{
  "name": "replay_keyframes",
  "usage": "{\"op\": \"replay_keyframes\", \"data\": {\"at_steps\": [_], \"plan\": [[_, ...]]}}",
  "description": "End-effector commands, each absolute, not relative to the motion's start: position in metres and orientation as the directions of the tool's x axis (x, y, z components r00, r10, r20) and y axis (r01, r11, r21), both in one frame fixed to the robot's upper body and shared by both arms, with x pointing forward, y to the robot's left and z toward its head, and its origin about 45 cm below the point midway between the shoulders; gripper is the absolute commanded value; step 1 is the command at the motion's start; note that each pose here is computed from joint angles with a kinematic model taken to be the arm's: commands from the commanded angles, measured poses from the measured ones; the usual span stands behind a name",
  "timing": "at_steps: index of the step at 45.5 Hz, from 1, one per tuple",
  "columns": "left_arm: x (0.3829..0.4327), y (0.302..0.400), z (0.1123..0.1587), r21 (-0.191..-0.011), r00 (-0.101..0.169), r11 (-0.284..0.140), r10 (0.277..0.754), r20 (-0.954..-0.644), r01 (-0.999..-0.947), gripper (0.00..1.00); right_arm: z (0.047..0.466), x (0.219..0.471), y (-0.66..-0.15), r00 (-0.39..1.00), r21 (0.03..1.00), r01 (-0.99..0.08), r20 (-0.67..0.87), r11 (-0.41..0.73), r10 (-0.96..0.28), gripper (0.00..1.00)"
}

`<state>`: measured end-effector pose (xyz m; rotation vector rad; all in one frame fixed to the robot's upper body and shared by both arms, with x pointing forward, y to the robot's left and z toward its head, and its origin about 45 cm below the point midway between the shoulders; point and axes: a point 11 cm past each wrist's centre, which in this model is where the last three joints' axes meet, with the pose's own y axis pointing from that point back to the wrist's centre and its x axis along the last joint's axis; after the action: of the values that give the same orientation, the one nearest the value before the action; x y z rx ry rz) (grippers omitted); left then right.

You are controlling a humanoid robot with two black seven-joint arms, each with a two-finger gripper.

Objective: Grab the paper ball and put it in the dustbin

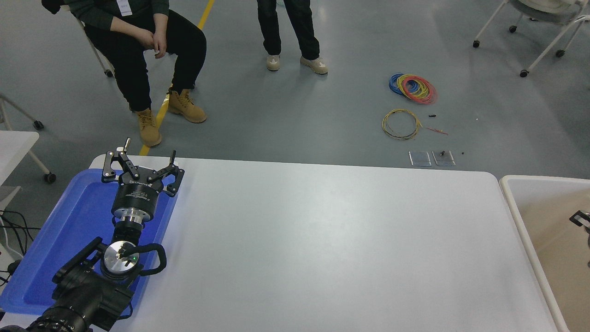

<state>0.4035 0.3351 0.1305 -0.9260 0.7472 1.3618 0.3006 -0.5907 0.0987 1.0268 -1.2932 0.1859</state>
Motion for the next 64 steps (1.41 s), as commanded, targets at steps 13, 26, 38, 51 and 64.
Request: {"op": "replay_keyframes", "data": {"at_steps": [13, 26, 38, 51, 64], "plan": [[0.4035, 0.3355, 0.1305, -0.112, 0.087, -0.025, 0.471, -0.878, -0.9933, 1.00, 0.092, 0.290, -0.592, 0.281, 0.485, -0.636, 0.870, 0.600, -0.405, 1.00], [0.4035, 0.3354, 0.1306, -0.114, 0.089, -0.025, 0.471, -0.878, -0.9932, 1.00, 0.083, 0.280, -0.592, 0.302, 0.509, -0.621, 0.857, 0.597, -0.416, 1.00], [0.4035, 0.3354, 0.1306, -0.114, 0.089, -0.025, 0.471, -0.878, -0.9932, 1.00, 0.098, 0.309, -0.581, 0.242, 0.489, -0.658, 0.857, 0.572, -0.454, 1.00], [0.4035, 0.3355, 0.1305, -0.112, 0.087, -0.025, 0.471, -0.878, -0.9933, 1.00, 0.151, 0.368, -0.568, -0.108, 0.381, -0.720, 0.764, 0.580, -0.636, 1.00], [0.4035, 0.3355, 0.1305, -0.112, 0.087, -0.025, 0.471, -0.878, -0.9933, 1.00, 0.167, 0.405, -0.527, -0.233, 0.357, -0.796, 0.566, 0.490, -0.791, 1.00]]}}
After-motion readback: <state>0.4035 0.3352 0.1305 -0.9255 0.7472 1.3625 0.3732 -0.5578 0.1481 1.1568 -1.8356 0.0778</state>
